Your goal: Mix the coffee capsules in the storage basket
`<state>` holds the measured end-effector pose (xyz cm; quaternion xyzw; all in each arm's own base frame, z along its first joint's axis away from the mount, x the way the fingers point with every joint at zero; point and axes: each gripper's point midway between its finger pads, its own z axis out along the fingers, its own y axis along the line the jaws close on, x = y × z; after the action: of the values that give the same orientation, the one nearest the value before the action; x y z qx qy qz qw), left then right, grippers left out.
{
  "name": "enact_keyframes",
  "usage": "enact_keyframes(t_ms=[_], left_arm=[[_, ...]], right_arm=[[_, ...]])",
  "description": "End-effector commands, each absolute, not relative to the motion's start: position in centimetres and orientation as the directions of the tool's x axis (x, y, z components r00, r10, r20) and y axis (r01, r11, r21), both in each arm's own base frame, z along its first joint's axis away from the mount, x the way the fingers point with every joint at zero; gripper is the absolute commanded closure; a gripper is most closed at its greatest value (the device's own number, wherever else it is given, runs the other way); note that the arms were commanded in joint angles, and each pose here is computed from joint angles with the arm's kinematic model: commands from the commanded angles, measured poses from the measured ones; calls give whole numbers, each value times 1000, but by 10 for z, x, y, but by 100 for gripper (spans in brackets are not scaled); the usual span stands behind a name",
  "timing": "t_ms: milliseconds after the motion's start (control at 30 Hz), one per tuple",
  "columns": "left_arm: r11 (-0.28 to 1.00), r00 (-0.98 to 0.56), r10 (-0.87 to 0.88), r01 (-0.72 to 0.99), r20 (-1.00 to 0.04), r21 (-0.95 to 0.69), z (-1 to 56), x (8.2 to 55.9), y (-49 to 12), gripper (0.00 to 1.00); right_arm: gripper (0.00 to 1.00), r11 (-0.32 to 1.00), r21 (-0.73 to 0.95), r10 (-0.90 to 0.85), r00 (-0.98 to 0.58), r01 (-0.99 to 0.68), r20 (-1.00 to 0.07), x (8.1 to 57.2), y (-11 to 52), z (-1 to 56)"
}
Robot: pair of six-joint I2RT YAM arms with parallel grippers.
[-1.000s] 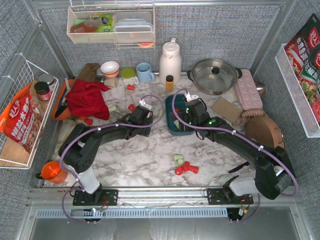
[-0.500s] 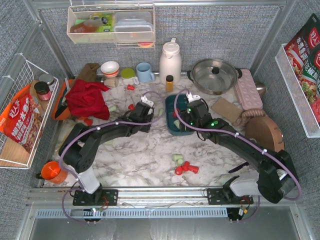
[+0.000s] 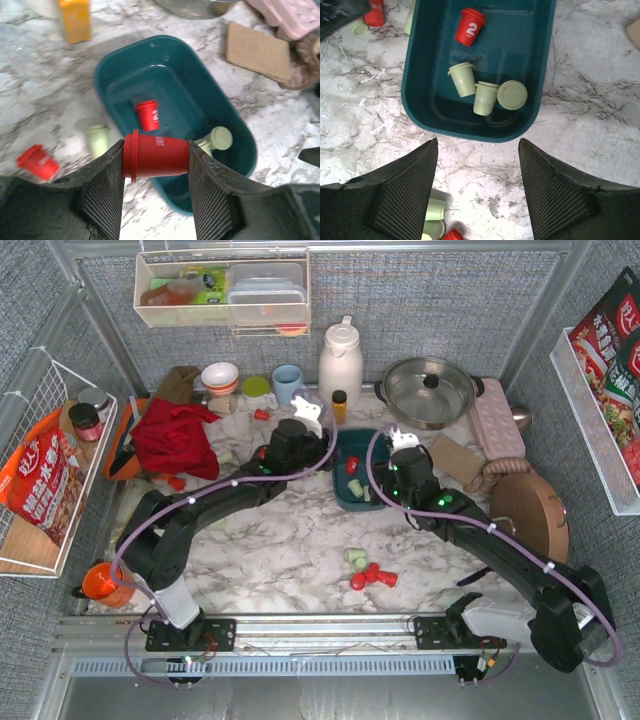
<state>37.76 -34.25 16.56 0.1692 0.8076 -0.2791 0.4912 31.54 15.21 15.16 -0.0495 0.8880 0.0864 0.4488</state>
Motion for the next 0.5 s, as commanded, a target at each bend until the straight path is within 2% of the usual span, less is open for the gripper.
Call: enact_keyframes(t_ms=[0, 167, 367, 467], left_arm=[[715, -437, -56, 610, -898, -341, 183, 377, -381, 51], [712, -495, 10, 614, -869, -342, 161, 370, -406, 49], [731, -527, 38, 594, -849, -336, 149, 368, -412, 29], [753, -509, 19, 573, -860, -323, 156, 369, -404, 24]], right_arm=[[30, 982, 147, 63, -524, -120, -849, 319, 144, 168], [28, 979, 177, 109, -480, -99, -871, 315, 135, 176], [27, 977, 191, 126, -473, -92, -872, 312, 132, 178], [27, 977, 195, 132, -467, -90, -874, 311, 131, 180]])
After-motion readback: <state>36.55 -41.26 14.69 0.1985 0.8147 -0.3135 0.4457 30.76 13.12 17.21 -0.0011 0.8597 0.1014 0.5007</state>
